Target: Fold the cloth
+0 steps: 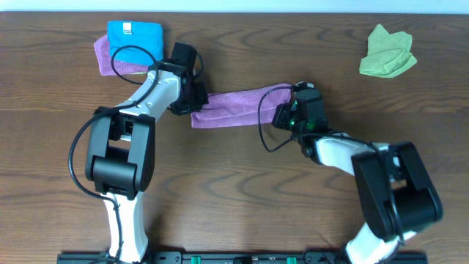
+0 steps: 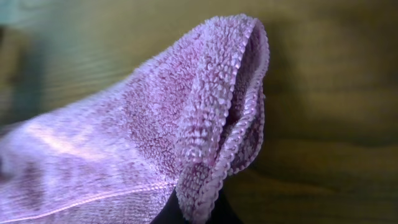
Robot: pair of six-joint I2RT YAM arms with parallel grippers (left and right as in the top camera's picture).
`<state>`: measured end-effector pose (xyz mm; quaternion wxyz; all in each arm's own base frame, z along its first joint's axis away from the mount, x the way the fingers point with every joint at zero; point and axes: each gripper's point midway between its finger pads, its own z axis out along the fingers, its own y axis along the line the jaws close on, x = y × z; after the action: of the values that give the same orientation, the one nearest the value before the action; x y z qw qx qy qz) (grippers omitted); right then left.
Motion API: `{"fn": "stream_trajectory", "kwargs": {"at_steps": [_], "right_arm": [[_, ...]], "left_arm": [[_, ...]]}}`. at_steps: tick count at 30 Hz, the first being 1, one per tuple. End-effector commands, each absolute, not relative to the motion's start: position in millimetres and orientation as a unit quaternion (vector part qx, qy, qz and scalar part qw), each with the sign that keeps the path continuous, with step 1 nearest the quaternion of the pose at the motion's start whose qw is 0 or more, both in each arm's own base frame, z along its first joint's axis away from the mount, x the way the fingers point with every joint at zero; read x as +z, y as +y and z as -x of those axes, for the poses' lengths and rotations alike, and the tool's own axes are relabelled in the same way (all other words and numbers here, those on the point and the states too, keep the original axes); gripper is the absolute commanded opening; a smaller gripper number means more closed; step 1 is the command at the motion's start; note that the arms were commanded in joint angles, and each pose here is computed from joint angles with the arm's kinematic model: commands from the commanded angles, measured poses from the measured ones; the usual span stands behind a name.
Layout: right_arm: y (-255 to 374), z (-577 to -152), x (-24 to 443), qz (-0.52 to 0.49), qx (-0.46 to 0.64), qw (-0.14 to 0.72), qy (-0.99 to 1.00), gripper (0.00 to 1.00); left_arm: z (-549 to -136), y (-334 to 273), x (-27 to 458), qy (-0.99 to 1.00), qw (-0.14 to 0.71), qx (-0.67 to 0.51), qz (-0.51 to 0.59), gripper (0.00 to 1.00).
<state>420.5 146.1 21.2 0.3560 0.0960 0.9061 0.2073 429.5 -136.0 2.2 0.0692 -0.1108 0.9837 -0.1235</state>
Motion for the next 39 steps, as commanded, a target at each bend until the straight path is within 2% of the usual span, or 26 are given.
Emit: {"fn": "stream_trajectory", "kwargs": {"at_steps": [1,17,24,39], "right_arm": [[149.1,-423.0,52.0,-0.055,0.198,0.395,0.895,0.01],[228.0,-410.9,104.1,0.081,0.206,0.42,0.88,0.01],[248.9,-413.3,124.1,0.109,0.204,0.435,0.87,0.01],[288.5,-419.4,117.3,0.161,0.202,0.417,0.872,0.01]], "left_arm": [[-424.5,-139.8,-1.5,0.982,0.054,-0.132,0.12,0.06],[-444.7,-152.1,15.6,0.976,0.082,-0.167,0.116,0.06],[-445.5,-152.4,16.2,0.976,0.084,-0.167,0.115,0.06],[-447.2,-152.8,20.1,0.975,0.087,-0.172,0.115,0.06]]}}
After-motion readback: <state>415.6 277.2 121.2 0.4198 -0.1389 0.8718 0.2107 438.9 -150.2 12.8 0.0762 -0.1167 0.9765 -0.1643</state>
